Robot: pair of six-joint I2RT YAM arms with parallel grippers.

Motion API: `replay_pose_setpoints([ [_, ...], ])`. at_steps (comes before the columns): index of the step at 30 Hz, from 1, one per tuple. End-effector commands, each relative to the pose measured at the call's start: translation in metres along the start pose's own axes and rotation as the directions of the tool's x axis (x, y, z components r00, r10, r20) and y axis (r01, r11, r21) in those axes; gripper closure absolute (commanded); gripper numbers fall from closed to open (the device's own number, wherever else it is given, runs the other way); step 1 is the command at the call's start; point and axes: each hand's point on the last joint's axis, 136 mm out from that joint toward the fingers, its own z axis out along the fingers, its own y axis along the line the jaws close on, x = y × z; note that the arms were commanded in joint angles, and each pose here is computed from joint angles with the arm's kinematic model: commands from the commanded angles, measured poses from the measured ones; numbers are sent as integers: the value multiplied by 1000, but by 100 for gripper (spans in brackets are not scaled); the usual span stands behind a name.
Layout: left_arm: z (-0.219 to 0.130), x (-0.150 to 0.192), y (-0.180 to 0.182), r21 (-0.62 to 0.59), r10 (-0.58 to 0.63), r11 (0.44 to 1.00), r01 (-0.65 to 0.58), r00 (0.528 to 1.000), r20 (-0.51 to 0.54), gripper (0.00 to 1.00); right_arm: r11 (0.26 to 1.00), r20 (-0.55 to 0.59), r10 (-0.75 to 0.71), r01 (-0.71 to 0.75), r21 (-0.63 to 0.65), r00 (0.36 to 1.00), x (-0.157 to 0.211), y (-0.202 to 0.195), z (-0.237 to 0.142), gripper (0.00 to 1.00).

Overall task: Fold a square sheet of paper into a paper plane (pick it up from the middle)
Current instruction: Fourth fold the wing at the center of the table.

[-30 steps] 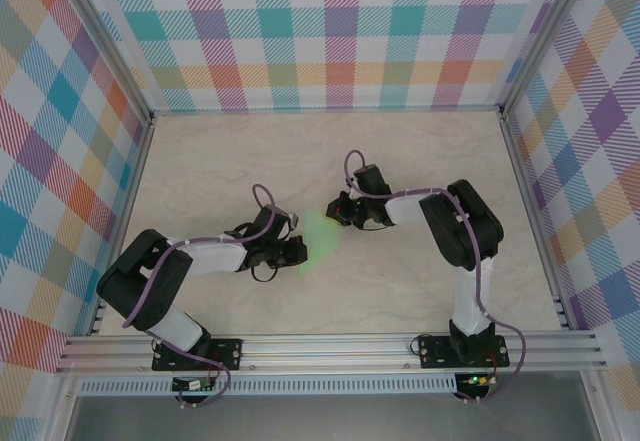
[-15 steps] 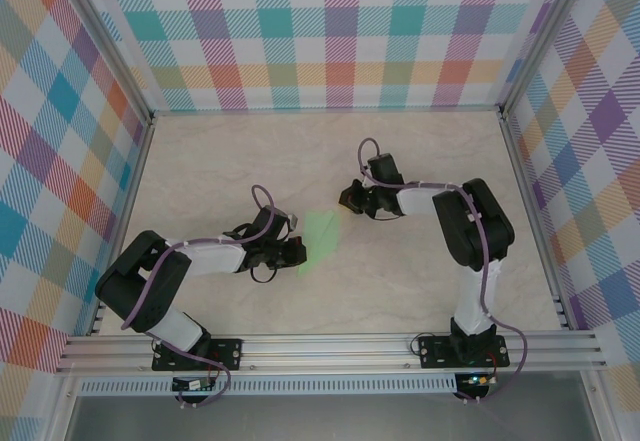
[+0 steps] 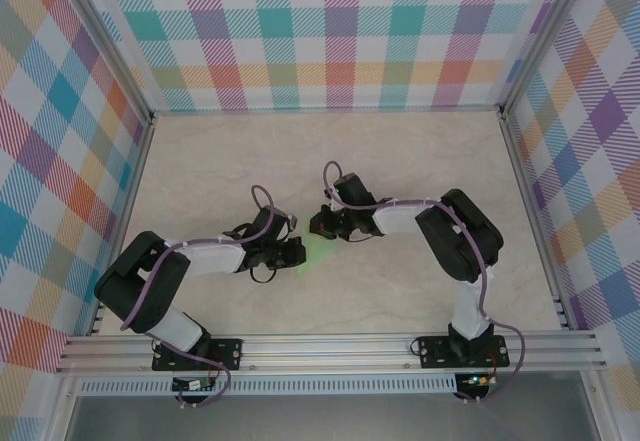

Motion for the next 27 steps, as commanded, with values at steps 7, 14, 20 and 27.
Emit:
replay_pose_setpoints([
  [7, -8, 44, 39, -162, -54, 986, 28, 986, -156, 98, 987, -21, 71, -67, 148, 997, 13, -56, 14, 100],
  [14, -34, 17, 4, -94, -51, 995, 44, 996, -76, 94, 985, -26, 75, -70, 159, 997, 16, -61, 14, 100],
  [20, -43, -2, -35, 60, -80, 995, 82, 996, -34, 91, 984, -29, 76, -70, 161, 997, 16, -60, 14, 100],
  [27, -23, 4, -38, 110, -113, 986, 123, 989, -92, 89, 982, -34, 81, -74, 175, 996, 19, -65, 13, 100],
])
